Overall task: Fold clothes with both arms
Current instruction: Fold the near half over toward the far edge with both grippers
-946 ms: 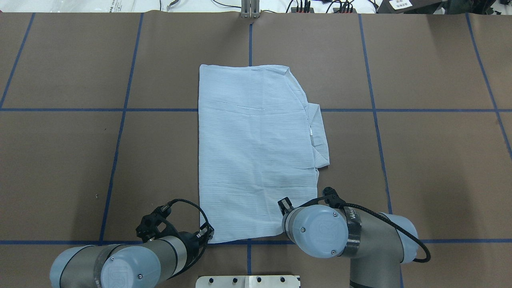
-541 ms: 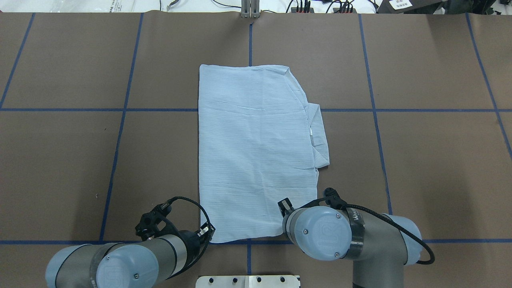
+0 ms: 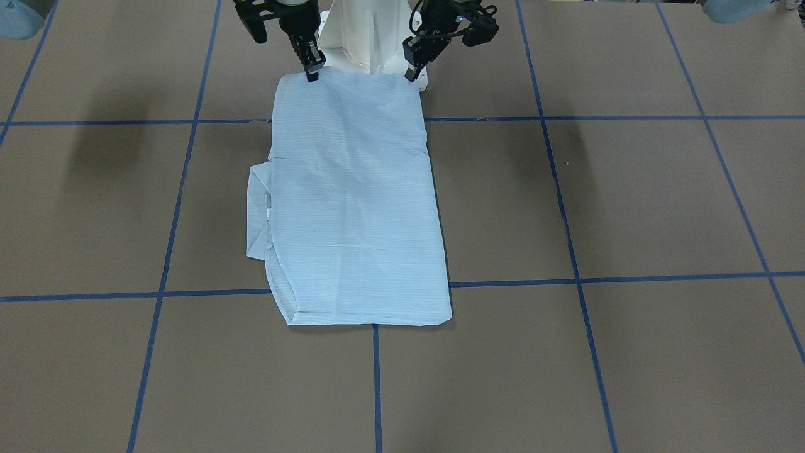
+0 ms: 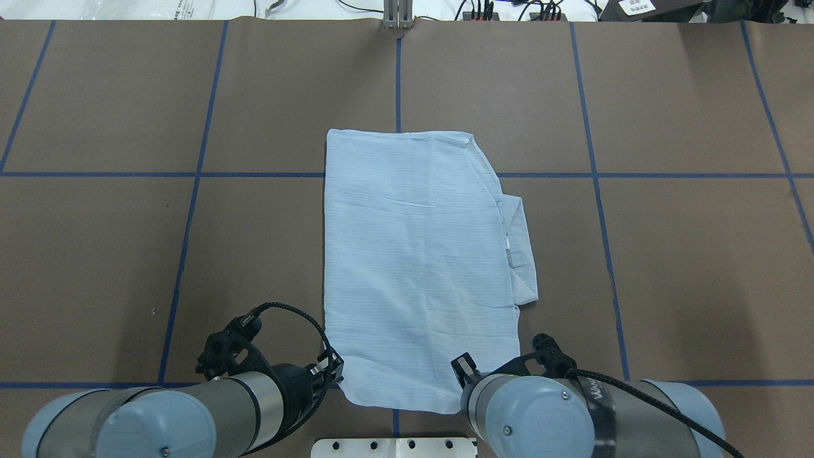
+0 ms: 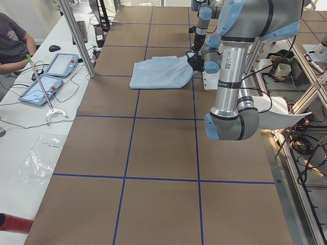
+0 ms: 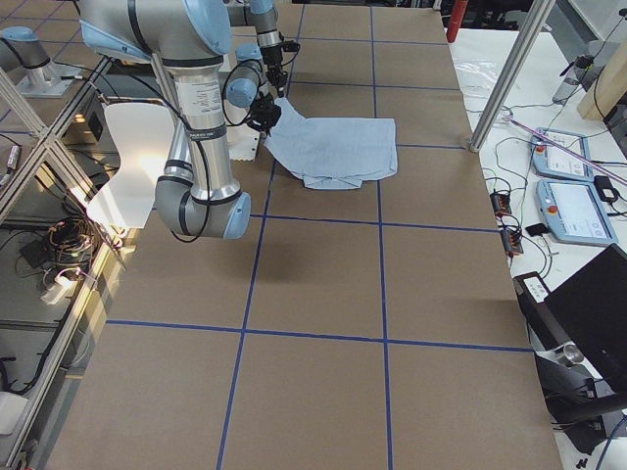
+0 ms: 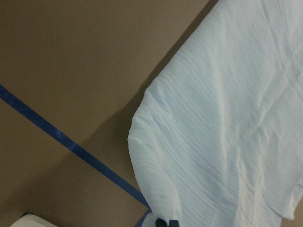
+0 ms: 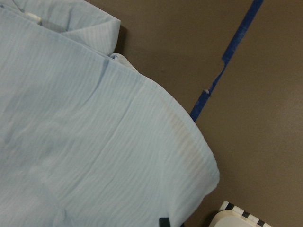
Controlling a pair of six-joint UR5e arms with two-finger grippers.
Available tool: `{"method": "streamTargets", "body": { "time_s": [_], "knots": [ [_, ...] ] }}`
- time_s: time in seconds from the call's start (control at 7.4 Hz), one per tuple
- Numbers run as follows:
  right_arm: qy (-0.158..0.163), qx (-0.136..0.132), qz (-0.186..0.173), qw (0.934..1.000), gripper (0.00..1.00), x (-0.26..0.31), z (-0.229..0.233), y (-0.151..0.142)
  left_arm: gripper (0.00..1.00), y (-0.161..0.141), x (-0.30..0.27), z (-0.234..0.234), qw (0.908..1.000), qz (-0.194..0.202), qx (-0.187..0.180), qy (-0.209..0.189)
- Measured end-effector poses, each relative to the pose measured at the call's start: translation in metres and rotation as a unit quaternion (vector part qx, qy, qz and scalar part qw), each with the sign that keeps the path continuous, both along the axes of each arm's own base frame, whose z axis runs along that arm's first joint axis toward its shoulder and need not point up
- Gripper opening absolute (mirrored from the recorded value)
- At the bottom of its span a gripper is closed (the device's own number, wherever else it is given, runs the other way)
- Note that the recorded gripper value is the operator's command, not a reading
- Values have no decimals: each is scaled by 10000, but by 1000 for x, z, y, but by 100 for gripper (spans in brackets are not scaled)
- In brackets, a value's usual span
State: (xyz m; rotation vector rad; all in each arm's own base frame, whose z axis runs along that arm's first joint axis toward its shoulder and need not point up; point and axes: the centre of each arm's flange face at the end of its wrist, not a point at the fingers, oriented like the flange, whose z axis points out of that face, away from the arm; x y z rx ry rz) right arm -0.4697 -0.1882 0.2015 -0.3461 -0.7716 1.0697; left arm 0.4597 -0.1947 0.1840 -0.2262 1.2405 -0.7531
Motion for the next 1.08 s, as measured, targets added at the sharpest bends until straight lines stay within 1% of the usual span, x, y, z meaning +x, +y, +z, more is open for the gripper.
{"method": "streamTargets", "body": {
  "time_s": [0.14, 0.27, 0.41, 0.54, 0.68, 0.81, 1.08],
  "knots": [
    [24, -5, 164, 9999, 0, 16, -4, -21, 0, -20, -16, -15, 9997, -177, 90, 127],
    [84, 71, 271, 9996, 0, 27, -4, -51, 0, -51, -24, -24, 9989, -349, 281, 116],
    [149, 203, 294, 9992, 0, 30, -7, -89, 0, -87, -21, -24, 9978, -467, 469, -41],
    [185, 269, 322, 9989, 0, 24, -11, -132, 0, -122, -11, -21, 9960, -587, 619, -249],
    [149, 299, 395, 9987, 0, 14, -11, -175, 0, -159, 0, -12, 9935, -738, 744, -453],
    [122, 316, 484, 9983, 0, -2, -6, -217, 0, -195, 14, 1, 9907, -891, 847, -575],
    [128, 278, 558, 9980, 0, -38, 3, -298, 0, -267, 44, 32, 9856, -1185, 974, -712]
  ]
}}
